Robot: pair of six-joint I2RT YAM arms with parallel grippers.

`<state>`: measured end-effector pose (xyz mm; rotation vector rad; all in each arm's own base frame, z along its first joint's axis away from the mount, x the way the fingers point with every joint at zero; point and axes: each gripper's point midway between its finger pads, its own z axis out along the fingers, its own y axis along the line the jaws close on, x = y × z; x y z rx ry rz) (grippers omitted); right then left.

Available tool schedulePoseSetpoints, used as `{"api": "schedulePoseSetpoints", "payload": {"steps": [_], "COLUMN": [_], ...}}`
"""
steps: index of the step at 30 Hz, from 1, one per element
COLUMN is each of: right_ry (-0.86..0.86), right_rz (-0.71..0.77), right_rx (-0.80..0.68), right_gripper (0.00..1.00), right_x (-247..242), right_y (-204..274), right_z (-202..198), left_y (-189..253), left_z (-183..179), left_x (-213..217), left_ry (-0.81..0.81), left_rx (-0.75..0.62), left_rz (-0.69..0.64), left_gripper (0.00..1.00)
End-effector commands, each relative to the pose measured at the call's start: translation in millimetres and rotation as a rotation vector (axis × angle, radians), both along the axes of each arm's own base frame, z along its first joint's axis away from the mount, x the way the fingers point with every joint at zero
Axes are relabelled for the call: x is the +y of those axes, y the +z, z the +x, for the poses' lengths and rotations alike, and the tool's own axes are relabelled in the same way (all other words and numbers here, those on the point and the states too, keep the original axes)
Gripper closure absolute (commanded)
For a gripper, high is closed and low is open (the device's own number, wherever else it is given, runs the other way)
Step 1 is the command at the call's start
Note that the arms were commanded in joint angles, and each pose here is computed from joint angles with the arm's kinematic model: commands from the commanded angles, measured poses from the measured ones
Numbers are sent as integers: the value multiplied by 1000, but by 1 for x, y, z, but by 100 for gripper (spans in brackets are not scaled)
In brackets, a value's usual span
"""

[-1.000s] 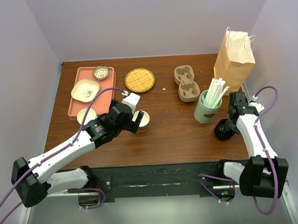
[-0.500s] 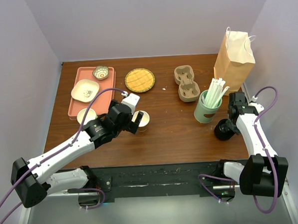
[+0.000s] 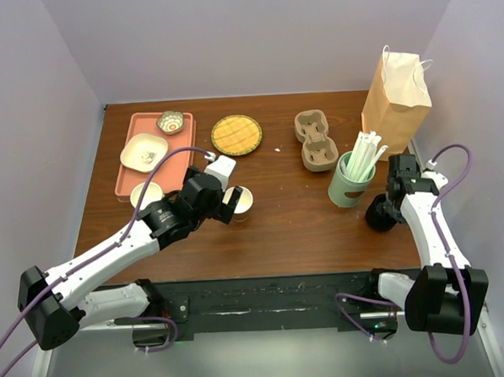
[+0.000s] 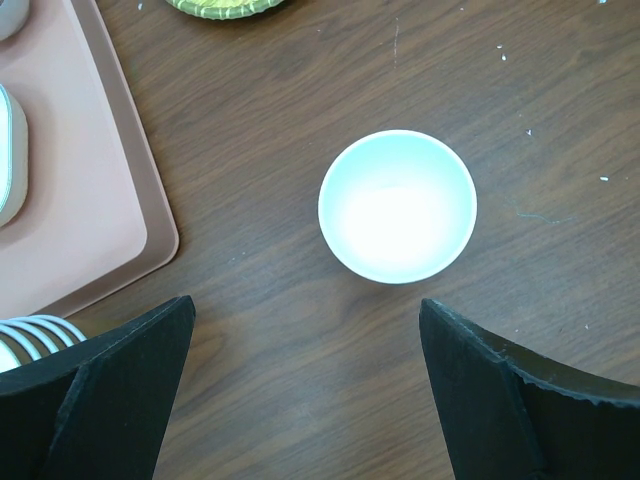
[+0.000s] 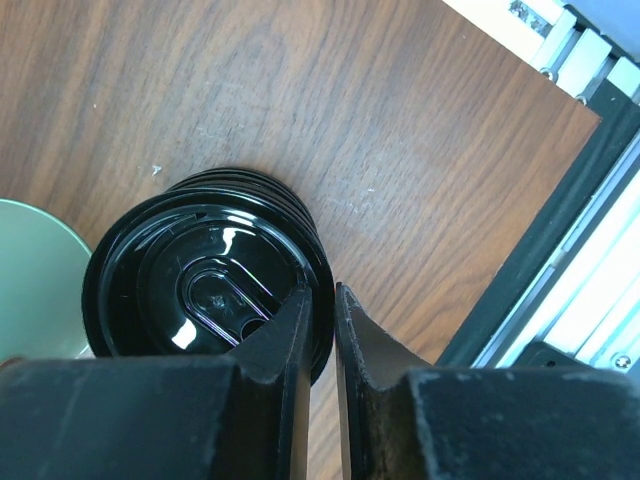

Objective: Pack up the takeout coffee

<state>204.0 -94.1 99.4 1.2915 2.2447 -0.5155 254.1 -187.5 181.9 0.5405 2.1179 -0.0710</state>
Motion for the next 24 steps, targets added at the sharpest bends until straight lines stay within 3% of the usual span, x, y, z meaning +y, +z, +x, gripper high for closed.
{"api": "schedulePoseSetpoints", "payload": {"steps": [1,9,15,20,24], "right_ry": [-8,0,41,182,416], "right_rz": [-35,-55,-136,-193,-66], "right_rx": [-48,-66,-138,-247,-469], "right_gripper": [86,86,88,88,89], "right_x": [-6,-8,-16,-12,32], "right_y": [26,49,99,163,203], "right_z": [5,-3,-3,10,38], "left_y": [22,31,44,69,114], "left_z": [8,6,8,11,12], "left_x": [-8,-17,-26,-47,-72], "left_ry": [15,-22,-41,-55,-103], "left_rx": [-45,-49,-42,-2,-18], "left_rz": [-64,-108,-131,-190,-332], "left_gripper": [0,0,2,4,5]}}
